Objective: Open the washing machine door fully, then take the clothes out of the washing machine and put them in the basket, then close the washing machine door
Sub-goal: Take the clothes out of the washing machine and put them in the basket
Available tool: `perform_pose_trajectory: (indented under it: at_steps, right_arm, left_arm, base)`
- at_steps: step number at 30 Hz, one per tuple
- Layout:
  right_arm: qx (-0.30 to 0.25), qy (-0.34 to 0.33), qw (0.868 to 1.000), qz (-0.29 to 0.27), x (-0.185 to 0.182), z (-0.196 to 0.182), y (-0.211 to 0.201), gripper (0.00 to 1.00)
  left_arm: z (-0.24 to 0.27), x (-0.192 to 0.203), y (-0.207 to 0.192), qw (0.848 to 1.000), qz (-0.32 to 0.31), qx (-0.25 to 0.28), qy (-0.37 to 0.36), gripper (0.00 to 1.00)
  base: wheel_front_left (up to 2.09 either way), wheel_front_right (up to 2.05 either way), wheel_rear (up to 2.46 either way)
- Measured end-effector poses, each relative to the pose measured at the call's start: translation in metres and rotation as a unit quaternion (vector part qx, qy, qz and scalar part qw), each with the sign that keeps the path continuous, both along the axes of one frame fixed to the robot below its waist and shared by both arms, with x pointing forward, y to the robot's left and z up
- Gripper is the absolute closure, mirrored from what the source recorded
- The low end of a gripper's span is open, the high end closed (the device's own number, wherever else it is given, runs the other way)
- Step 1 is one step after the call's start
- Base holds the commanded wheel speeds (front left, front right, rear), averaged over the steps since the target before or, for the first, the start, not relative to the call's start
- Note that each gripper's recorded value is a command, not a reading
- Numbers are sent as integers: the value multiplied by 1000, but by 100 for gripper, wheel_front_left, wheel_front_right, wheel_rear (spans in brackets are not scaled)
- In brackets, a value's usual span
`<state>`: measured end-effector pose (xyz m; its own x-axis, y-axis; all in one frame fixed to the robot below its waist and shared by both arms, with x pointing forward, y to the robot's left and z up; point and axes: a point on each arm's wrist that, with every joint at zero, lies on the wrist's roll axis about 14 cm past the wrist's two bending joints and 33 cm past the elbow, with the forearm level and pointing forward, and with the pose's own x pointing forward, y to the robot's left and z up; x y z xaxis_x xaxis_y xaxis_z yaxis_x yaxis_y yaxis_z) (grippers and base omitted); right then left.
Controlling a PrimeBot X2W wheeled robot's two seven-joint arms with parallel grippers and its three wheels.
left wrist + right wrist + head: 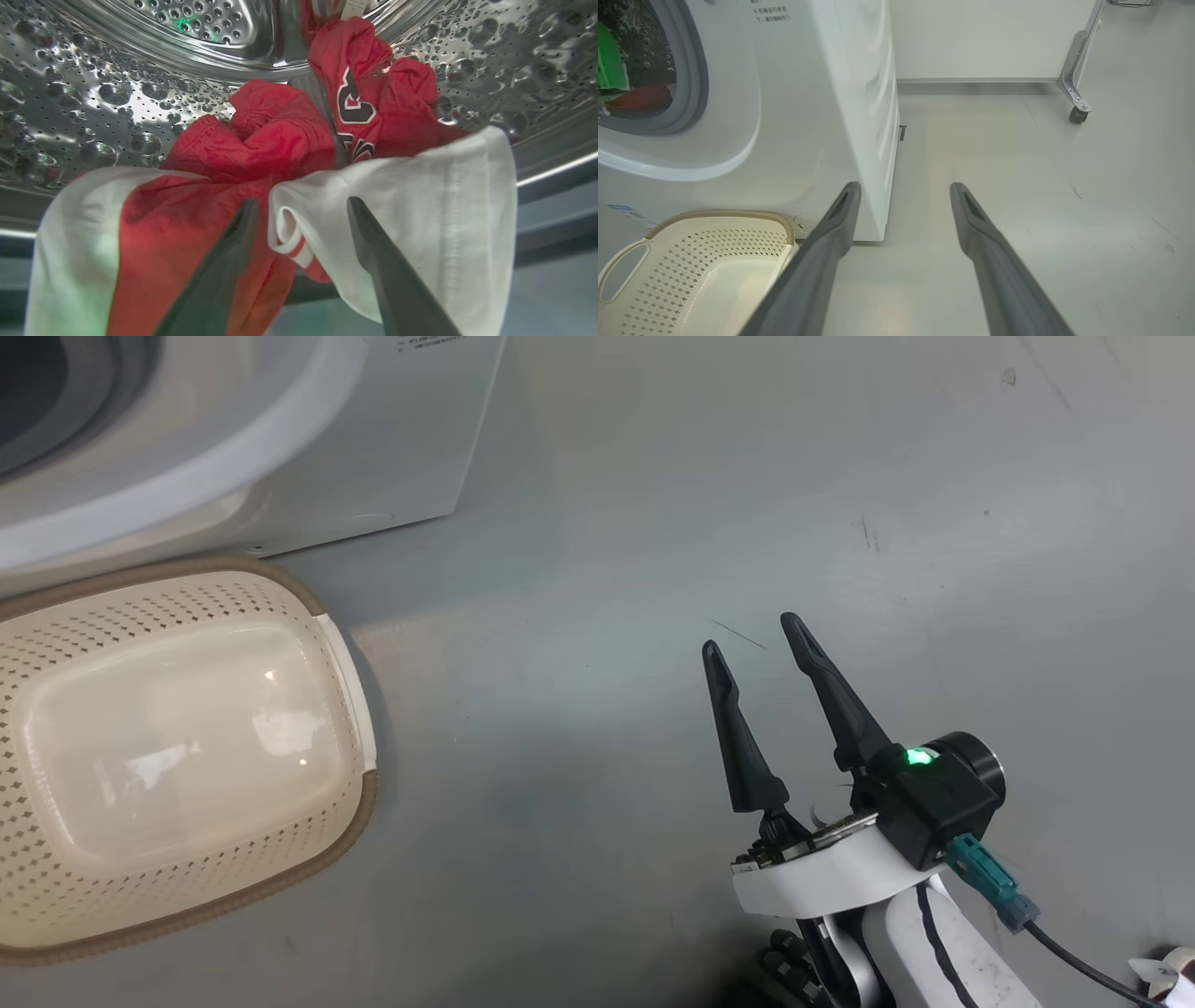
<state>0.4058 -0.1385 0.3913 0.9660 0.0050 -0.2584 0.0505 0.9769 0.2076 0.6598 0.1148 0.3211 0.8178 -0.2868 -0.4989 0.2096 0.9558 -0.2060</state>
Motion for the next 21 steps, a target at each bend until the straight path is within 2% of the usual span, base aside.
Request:
perform_pose_trajectory:
  at_steps: [16,17,18,19,21]
  right_arm:
    - [-4,6,1000,-13,2,-4,-8,0]
    - [-4,6,1000,-13,2,-4,-8,0]
    - [-4,6,1000,-14,2,-4,-9,0]
    - [-5,6,1000,-15,2,-4,-9,0]
    - [-6,5,1000,-17,3,-4,-11,0]
  left_arm:
    - [-16,10,-16,999,-28,12,22,0]
    - [-16,10,-16,999,-28,12,22,53]
    - [-18,9,-17,999,-29,12,25,83]
    - [-19,9,-18,999,-30,11,26,100]
    - [-20,9,-19,999,-30,9,29,100]
  base:
    - [0,0,0]
    - [0,0,0]
    - [0,0,0]
    - [0,0,0]
    - [0,0,0]
